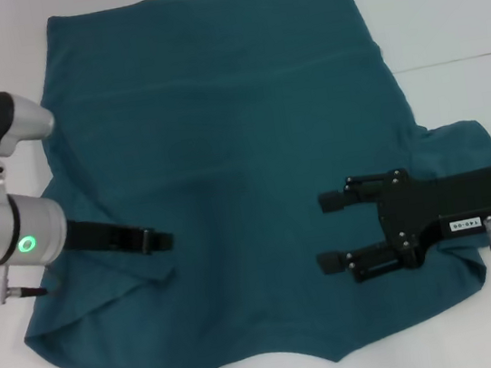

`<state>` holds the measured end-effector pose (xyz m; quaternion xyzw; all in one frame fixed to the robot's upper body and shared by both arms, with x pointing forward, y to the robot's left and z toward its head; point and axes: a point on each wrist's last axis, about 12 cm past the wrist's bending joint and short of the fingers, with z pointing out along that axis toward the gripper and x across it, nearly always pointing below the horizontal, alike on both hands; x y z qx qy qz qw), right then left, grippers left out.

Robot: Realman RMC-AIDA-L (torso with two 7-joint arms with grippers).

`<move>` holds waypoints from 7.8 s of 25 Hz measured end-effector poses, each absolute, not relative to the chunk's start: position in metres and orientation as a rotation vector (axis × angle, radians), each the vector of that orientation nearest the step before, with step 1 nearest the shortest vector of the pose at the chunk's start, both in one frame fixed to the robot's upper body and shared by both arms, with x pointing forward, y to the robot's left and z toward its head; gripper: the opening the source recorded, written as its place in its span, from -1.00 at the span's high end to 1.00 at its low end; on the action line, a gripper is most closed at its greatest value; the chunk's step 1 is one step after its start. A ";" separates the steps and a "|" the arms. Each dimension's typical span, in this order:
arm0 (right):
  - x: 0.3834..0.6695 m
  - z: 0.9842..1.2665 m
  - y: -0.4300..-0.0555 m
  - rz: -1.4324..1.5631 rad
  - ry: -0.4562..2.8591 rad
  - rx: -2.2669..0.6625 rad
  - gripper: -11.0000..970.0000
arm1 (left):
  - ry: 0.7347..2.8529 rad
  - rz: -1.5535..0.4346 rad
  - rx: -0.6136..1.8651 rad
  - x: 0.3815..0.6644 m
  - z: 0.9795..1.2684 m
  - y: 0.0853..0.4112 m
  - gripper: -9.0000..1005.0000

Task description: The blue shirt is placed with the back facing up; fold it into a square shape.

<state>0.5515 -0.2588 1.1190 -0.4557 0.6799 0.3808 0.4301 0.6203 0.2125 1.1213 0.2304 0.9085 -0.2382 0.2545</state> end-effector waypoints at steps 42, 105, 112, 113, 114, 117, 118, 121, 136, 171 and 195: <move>0.556 1.122 -0.249 0.961 1.651 -1.150 -0.89 | 2.428 -0.563 -0.211 0.644 1.092 0.294 -0.87; 0.553 1.121 -0.248 1.008 1.632 -1.121 -0.88 | 2.388 -0.437 0.077 0.651 1.097 0.262 -0.26; 0.553 1.121 -0.249 1.006 1.631 -1.119 -0.88 | 2.386 -0.394 0.011 0.648 1.100 0.280 -0.55; 0.553 1.121 -0.249 1.007 1.631 -1.119 -0.88 | 2.383 -0.389 -0.011 0.646 1.100 0.285 -0.56; 0.553 1.121 -0.249 1.007 1.631 -1.118 -0.88 | 2.381 -0.386 -0.029 0.645 1.100 0.289 -0.56; 0.553 1.121 -0.248 1.008 1.630 -1.119 -0.88 | 2.380 -0.389 -0.088 0.642 1.097 0.300 -0.56; 0.554 1.121 -0.248 1.008 1.629 -1.118 -0.88 | 2.382 -0.390 -0.091 0.642 1.097 0.300 -0.56; 0.554 1.122 -0.247 1.009 1.621 -1.116 -0.88 | 2.403 -0.412 -0.111 0.641 1.091 0.299 -0.55; 0.556 1.124 -0.245 1.009 1.611 -1.125 -0.89 | 2.452 -0.478 -0.104 0.646 1.084 0.277 -0.66; 0.554 1.119 -0.247 1.018 1.629 -1.094 -0.88 | 2.388 -0.409 0.033 0.651 1.084 0.255 0.71; 0.553 1.117 -0.248 1.019 1.630 -1.086 -0.88 | 2.351 -0.629 0.034 0.664 1.115 0.219 0.49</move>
